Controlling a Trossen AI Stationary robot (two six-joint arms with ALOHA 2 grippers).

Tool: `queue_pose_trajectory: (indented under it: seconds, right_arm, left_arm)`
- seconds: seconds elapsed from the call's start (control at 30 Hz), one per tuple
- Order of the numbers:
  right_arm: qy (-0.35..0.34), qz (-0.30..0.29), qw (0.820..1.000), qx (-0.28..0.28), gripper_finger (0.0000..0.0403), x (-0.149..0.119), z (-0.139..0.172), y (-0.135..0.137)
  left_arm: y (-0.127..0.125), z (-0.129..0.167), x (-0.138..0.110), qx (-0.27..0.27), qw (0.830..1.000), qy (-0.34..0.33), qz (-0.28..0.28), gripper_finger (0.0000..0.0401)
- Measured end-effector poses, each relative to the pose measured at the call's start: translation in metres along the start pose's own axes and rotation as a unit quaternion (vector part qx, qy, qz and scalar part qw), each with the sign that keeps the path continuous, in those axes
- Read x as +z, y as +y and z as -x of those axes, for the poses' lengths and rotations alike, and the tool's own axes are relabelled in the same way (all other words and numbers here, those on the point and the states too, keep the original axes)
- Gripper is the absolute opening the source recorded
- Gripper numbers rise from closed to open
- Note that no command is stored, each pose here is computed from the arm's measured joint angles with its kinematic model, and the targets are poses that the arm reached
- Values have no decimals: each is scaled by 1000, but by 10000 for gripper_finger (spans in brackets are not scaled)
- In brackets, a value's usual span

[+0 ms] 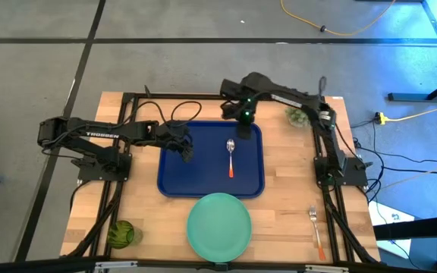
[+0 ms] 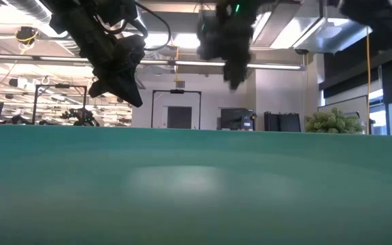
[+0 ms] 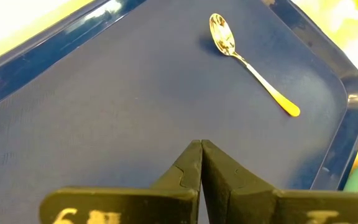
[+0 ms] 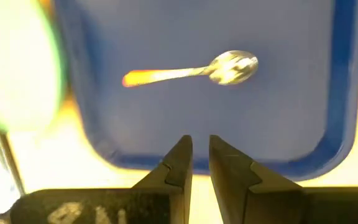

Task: Pick and place plate/cup/fork/spoon on tray
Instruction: Put the orange fork on the serving tray to the right of the orange spoon

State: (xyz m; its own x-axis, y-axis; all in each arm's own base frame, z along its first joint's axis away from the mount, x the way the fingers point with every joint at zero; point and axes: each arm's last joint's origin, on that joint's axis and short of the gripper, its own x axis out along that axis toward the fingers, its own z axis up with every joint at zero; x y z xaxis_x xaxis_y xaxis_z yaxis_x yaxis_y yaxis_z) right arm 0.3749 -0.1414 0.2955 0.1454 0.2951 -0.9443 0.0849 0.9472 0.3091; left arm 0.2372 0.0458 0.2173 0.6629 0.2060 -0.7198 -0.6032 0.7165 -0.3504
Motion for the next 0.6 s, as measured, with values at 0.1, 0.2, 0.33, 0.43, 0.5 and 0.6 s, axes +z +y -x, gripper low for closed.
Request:
queue_pose_trajectory:
  seconds: [0.1,0.2,0.33,0.43,0.5,0.6]
  right_arm:
    - [1,17,1000,1,56,-17,17,25]
    - [-5,35,999,2,56,-38,28,49]
    - [7,20,1000,20,56,-76,32,76]
    - [18,10,998,63,56,-113,31,94]
    - [34,3,996,86,56,-137,24,106]
    - [63,-15,992,109,56,-173,12,119]
  left_arm:
    - [0,0,0,0,1000,0,0,0]
    - [0,0,0,-1,1000,-1,0,0]
    - [0,0,0,-1,1000,-2,-5,0]
    - [0,0,0,-1,1000,-2,-12,0]
    - [0,0,0,-1,1000,-2,-13,0]
    - [0,0,0,-1,1000,-2,-13,0]
